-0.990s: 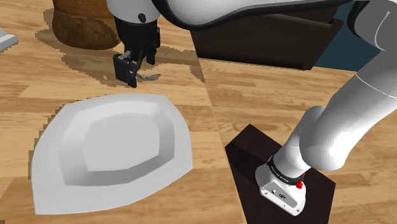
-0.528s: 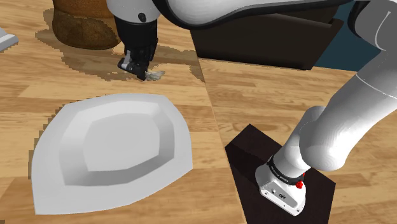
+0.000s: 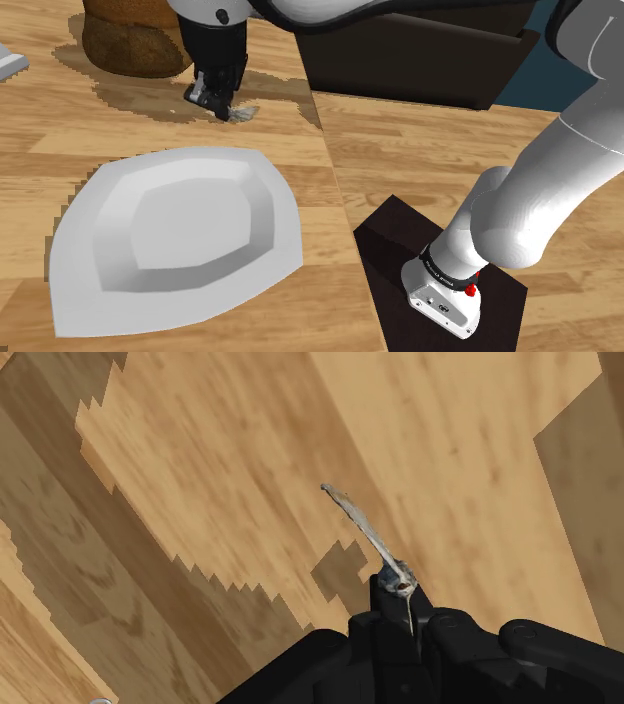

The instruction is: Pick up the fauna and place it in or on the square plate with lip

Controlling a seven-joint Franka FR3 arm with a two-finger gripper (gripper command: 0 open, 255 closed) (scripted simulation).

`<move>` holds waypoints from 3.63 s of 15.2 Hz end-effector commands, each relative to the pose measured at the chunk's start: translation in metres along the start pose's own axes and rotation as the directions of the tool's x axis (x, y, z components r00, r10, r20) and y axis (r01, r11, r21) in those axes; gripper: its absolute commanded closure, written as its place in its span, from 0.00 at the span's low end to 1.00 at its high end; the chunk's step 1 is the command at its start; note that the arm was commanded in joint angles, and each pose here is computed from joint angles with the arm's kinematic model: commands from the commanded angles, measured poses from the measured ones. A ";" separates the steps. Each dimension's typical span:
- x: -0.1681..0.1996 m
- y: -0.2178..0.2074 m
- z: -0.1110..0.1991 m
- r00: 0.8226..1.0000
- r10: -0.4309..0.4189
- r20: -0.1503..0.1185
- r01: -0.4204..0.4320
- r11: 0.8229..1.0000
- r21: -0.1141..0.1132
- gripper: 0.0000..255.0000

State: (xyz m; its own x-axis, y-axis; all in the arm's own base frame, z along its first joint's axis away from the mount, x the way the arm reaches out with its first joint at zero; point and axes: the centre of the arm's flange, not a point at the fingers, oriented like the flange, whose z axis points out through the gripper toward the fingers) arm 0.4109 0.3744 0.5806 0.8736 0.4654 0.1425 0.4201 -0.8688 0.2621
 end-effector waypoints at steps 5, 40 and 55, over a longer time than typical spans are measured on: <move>0.005 0.009 -0.030 1.000 0.000 0.000 0.000 1.000 0.000 1.00; -0.060 -0.179 -0.081 1.000 0.000 0.000 0.000 1.000 0.000 1.00; -0.062 -0.182 -0.069 1.000 0.000 0.000 0.000 1.000 0.000 0.00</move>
State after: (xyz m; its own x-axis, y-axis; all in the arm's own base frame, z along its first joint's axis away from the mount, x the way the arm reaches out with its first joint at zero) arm 0.2632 0.5154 0.5898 0.8736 0.4654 0.1424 0.4201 -0.8688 0.2621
